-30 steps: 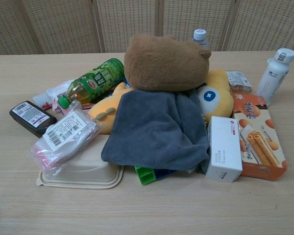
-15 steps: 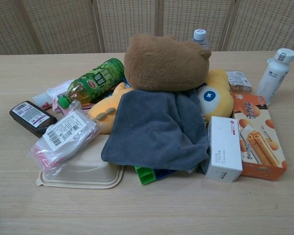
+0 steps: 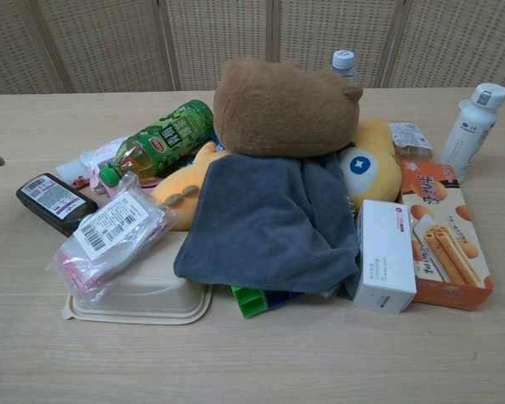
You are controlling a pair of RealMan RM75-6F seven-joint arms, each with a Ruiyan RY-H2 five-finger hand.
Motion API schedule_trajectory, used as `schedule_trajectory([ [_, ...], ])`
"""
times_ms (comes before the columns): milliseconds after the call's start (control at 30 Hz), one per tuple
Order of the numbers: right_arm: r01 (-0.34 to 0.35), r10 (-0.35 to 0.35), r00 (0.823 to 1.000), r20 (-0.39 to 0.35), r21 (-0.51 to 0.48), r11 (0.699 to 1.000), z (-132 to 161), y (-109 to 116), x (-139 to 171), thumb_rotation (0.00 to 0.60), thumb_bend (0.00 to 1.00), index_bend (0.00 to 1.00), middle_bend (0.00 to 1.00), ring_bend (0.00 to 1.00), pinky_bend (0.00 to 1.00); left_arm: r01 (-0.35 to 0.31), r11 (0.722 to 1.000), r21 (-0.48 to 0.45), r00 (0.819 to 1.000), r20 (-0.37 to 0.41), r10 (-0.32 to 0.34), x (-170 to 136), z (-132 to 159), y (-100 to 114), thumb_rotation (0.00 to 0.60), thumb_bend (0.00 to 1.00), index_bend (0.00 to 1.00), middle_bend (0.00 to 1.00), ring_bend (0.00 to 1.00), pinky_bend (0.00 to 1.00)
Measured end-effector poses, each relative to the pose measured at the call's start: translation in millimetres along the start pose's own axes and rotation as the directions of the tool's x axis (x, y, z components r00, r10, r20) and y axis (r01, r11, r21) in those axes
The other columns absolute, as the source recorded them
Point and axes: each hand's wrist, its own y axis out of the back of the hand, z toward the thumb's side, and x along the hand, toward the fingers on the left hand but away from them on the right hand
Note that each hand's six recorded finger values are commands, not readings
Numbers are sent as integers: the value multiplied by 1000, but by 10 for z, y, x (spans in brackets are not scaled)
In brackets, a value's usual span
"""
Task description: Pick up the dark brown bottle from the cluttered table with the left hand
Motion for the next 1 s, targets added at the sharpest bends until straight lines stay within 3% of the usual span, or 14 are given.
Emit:
schedule_trajectory([
  [467, 18, -19, 999, 45, 21, 1000, -155, 102, 103, 338, 223, 0, 0, 0, 0, 11, 1000, 30, 998, 58, -13, 629, 386, 53, 600, 207, 85, 45, 0, 0],
  [1000, 25, -26, 998, 55, 22, 999, -215, 101, 115, 338, 223, 0, 0, 0, 0, 53, 994, 94, 994, 93, -61, 903, 651, -42, 600, 208, 96, 110, 0, 0],
])
